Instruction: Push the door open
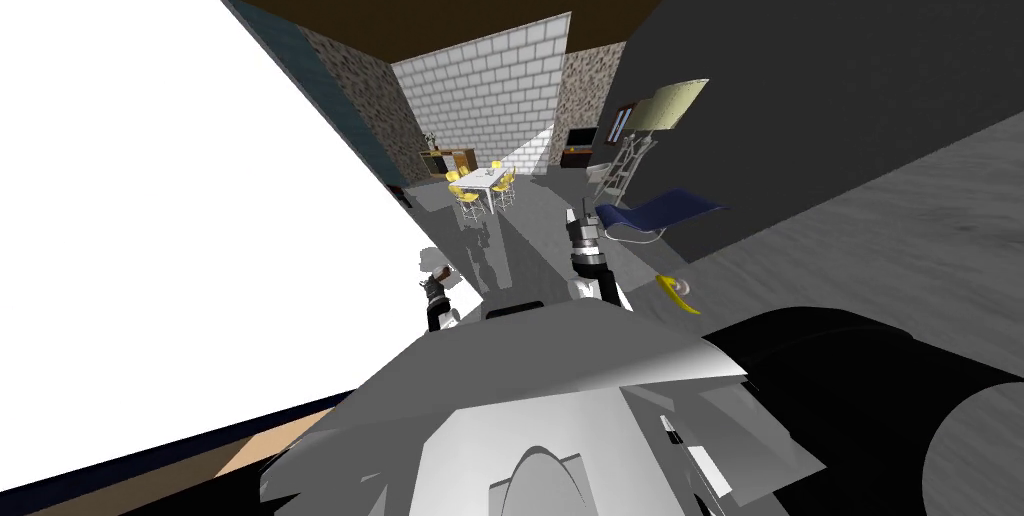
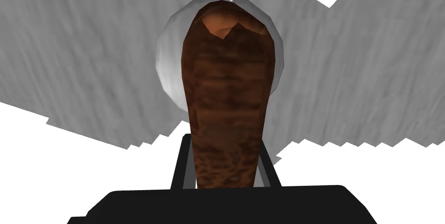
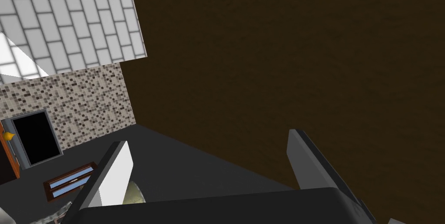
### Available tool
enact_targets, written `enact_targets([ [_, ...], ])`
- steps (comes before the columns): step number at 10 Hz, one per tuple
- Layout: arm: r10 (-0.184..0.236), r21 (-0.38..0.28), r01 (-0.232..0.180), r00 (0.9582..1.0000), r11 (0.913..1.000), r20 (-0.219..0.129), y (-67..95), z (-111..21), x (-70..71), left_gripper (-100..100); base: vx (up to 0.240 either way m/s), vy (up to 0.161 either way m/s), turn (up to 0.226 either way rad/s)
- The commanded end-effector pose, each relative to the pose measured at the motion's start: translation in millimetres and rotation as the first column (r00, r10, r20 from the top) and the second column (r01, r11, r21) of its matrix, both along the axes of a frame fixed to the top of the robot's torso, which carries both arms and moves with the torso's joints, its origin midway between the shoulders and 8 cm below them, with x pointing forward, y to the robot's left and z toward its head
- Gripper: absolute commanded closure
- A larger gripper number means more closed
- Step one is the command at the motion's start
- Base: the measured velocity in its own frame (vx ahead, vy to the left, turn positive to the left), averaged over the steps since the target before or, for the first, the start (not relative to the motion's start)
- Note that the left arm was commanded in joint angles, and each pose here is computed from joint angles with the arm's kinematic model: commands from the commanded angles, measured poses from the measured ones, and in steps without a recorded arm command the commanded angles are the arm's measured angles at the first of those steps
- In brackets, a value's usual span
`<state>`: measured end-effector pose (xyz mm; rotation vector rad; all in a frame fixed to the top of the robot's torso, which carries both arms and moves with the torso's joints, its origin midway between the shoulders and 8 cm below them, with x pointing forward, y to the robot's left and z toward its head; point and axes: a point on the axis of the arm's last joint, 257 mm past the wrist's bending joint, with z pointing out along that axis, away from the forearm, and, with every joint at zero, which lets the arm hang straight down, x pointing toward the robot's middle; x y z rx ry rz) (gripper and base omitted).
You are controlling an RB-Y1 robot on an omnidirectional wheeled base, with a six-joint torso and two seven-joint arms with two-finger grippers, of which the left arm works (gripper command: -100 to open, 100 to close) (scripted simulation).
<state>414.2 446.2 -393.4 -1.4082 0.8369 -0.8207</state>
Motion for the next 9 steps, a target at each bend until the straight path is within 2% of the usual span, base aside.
enact_targets([
  [1,0.024,0.002,-0.024,0.9997,0.9997,0.008,8.6,3.0,-2.3,100,0.186,-0.029,0.051],
  [4,0.06,-0.003,-0.06,0.9981,0.9982,0.009,19.6,2.2,-9.8,100,0.168,-0.013,0.041],
  [5,0.058,-0.003,-0.058,0.9983,0.9983,-0.002,19.8,-1.2,-12.6,100,0.074,0.004,0.03],
  [6,0.085,0.0,-0.085,0.9964,0.9964,0.001,30.9,0.4,-18.3,100,0.149,0.007,0.038],
  [9,0.129,0.001,-0.129,0.9916,0.9916,0.004,46.8,1.6,-28.3,100,0.208,0.012,0.046],
])
